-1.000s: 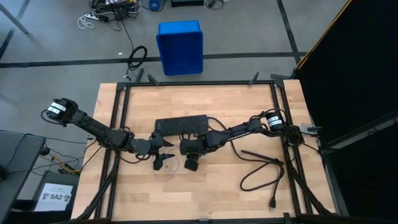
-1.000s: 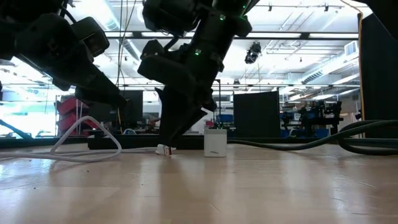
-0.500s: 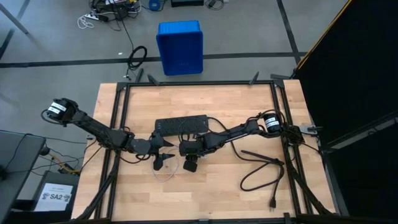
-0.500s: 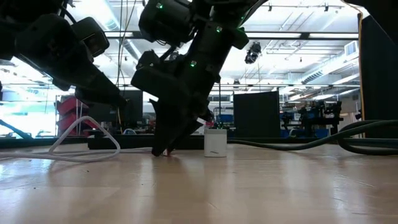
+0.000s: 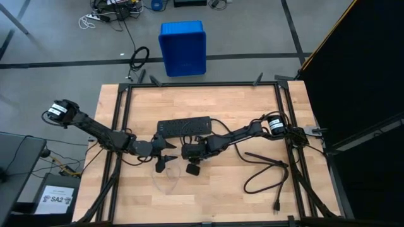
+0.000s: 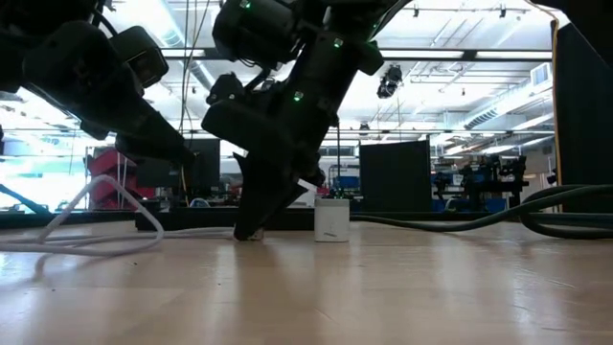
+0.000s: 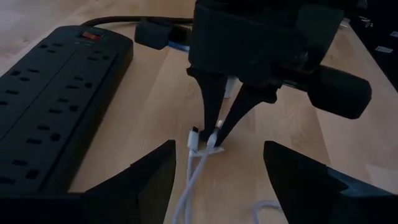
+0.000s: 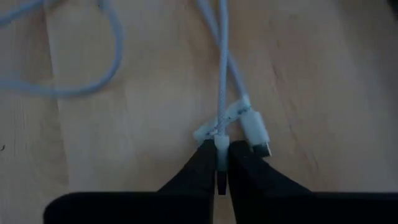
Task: Insert USB
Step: Insert the charger cable into the charger adapter
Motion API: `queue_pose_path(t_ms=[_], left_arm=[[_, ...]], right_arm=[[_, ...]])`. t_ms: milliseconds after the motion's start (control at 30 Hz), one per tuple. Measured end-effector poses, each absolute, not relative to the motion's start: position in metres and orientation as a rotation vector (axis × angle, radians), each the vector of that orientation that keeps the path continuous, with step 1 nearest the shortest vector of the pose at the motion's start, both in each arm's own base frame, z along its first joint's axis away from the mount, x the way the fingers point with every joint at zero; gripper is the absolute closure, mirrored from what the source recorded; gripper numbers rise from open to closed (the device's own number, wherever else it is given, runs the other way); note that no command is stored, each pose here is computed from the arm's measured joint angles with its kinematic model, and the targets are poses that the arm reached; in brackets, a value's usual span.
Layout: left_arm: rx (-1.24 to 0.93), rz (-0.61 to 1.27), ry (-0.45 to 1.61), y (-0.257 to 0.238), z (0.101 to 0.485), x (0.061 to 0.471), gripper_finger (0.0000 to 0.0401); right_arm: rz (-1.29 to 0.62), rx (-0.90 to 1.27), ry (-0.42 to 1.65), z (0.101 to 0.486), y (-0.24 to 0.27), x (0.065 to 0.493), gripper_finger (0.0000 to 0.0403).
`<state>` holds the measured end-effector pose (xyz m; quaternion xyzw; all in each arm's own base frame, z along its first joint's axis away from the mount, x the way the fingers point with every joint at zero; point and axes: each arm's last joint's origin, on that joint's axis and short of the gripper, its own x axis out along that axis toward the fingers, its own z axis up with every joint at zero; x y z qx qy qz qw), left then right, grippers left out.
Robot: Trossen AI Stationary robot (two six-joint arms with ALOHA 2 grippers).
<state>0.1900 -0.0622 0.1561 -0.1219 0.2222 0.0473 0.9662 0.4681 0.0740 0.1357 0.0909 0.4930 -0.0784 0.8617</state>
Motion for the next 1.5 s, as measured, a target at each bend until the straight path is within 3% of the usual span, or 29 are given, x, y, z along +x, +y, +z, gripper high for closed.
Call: queue_pose_path(t_ms=[200,667,1067,1267,1500], left_arm=[[-0.280,0.049,0.345,-0.063,0.178,0.184,0.0172],[-0.160,-0.228,0.020,-0.100,0.230,0.145,0.0172],[-0.140,-0.100,0.015,-0.108,0.231,0.129,0.0172],[-0.177,-0.074,0.020,-0.108,0.230,0.130,0.0172],[-0.123,0.183,0.034,-0.101,0.223,0.132,0.0172]], right_arm=[[-0.221,0.138,0.903,0.145,0.076,0.475,0.0401],[-0.093,0.137,0.433,0.203,0.061,0.502,0.0402],[-0.152,0.021,0.158,0.305,0.046,0.475,0.0403],[-0.156,0.004,0.126,0.315,0.047,0.471,0.0403],[-0.084,0.015,0.095,0.318,0.060,0.471,0.0403]])
